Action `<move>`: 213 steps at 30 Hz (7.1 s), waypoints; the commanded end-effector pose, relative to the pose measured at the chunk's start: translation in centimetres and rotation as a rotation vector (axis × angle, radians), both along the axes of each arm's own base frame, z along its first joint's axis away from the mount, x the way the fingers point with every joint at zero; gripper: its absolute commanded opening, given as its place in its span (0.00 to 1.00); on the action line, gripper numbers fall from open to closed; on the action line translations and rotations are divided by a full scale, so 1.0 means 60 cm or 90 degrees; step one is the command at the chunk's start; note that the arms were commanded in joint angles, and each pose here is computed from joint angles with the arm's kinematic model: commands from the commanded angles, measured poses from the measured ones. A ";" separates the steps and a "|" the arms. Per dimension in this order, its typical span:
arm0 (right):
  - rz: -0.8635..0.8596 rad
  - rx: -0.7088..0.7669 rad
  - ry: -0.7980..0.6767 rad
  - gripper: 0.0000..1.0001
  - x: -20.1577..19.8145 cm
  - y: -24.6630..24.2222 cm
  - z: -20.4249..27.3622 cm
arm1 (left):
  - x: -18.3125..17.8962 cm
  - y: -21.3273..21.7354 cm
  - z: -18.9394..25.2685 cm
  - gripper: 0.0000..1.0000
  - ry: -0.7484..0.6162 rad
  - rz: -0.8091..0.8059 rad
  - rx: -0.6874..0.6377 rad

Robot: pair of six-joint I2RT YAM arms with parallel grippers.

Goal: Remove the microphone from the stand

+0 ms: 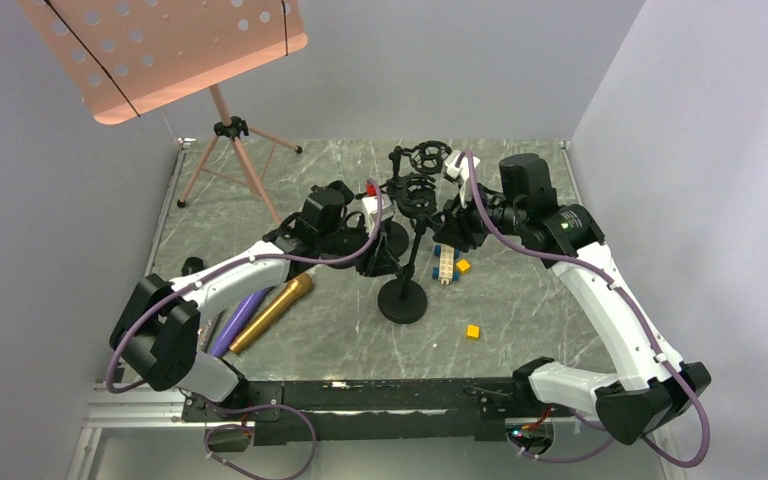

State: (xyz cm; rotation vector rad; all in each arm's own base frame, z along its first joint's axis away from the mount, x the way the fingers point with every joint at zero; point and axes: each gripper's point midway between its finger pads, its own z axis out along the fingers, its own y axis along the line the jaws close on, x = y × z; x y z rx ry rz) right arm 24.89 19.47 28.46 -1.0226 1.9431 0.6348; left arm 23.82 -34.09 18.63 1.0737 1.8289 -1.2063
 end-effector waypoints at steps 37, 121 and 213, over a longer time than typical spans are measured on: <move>-0.053 0.033 -0.003 0.17 0.000 -0.005 0.004 | -0.065 -0.018 -0.036 0.39 0.068 -0.105 -0.008; -0.012 0.067 0.056 0.02 -0.057 0.026 0.003 | -0.018 -0.007 0.033 0.61 -0.994 -0.192 0.101; 0.014 0.042 0.022 0.00 -0.069 0.008 -0.005 | -0.014 0.033 -0.016 0.00 -0.470 -0.035 0.160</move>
